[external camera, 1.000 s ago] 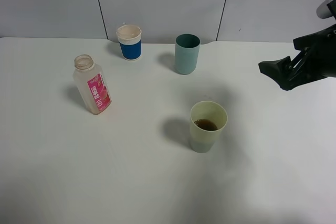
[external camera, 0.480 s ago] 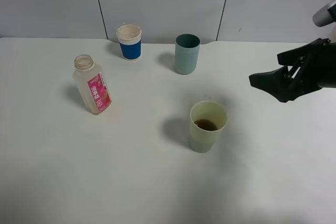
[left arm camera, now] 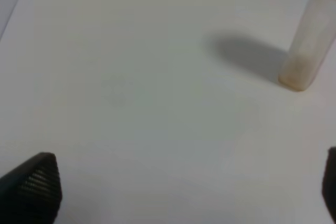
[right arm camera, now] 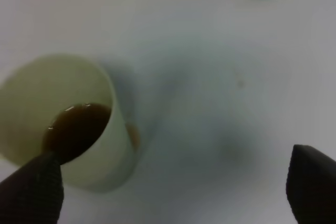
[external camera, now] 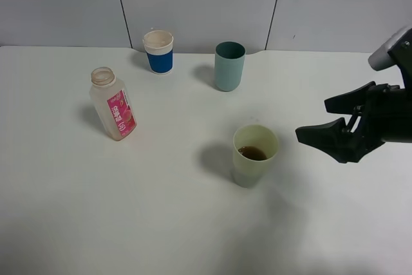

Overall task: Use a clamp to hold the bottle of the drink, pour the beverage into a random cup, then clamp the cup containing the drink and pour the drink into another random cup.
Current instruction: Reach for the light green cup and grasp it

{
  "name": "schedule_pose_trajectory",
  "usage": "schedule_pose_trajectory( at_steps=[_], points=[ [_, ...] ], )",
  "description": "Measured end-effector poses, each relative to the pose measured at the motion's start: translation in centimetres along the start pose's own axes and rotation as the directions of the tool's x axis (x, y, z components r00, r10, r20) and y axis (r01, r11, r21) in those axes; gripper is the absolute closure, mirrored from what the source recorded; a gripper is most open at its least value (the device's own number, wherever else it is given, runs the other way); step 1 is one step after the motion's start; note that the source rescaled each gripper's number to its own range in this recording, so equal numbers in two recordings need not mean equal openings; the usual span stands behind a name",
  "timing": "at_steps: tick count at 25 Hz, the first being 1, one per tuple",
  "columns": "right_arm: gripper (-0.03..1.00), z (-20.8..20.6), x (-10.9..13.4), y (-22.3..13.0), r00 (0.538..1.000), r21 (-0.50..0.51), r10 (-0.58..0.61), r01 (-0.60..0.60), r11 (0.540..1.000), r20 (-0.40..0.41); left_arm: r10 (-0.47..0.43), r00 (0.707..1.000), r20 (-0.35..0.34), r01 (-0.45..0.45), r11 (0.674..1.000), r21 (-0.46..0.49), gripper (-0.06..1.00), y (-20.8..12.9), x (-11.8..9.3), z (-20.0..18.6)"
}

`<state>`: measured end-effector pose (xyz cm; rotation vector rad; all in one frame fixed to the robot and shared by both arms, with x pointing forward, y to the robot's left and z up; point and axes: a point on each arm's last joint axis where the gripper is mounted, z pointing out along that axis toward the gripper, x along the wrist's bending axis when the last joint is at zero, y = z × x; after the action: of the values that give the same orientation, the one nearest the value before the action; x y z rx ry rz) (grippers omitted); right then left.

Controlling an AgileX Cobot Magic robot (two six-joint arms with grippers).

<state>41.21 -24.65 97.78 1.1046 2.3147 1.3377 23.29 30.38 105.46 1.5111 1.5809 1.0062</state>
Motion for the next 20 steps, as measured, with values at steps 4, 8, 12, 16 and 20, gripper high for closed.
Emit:
schedule_pose_trajectory(
  at_steps=[4, 8, 12, 16, 20],
  points=[
    [0.43, 0.3, 0.7, 0.1, 0.999, 0.004, -0.031, 0.031, 1.000, -0.039, 0.000, 1.000, 0.000, 0.000, 1.000, 0.000, -0.05, 0.0, 0.0, 0.0],
    [0.43, 0.7, 1.3, -0.1, 0.996, 0.021, -0.075, 0.076, 0.997, -0.054, 0.000, 1.000, 0.000, 0.000, 1.000, 0.000, -0.05, 0.0, 0.0, 0.0],
    [0.43, 1.2, 1.5, -1.8, 0.992, 0.091, -0.128, 0.130, 0.987, -0.022, 0.000, 1.000, 0.000, 0.000, 1.000, 0.000, -0.05, 0.0, 0.0, 0.0],
    [0.43, 2.1, 1.8, -2.8, 0.986, 0.148, -0.157, 0.164, 0.975, -0.059, 0.000, 1.000, 0.000, 0.000, 1.000, 0.000, -0.05, 0.0, 0.0, 0.0],
    [0.43, 3.4, 1.6, -4.0, 0.986, 0.221, -0.120, 0.143, 0.965, -0.113, 0.000, 1.000, 0.000, 0.000, 1.000, 0.000, -0.05, 0.0, 0.0, 0.0]
  ],
)
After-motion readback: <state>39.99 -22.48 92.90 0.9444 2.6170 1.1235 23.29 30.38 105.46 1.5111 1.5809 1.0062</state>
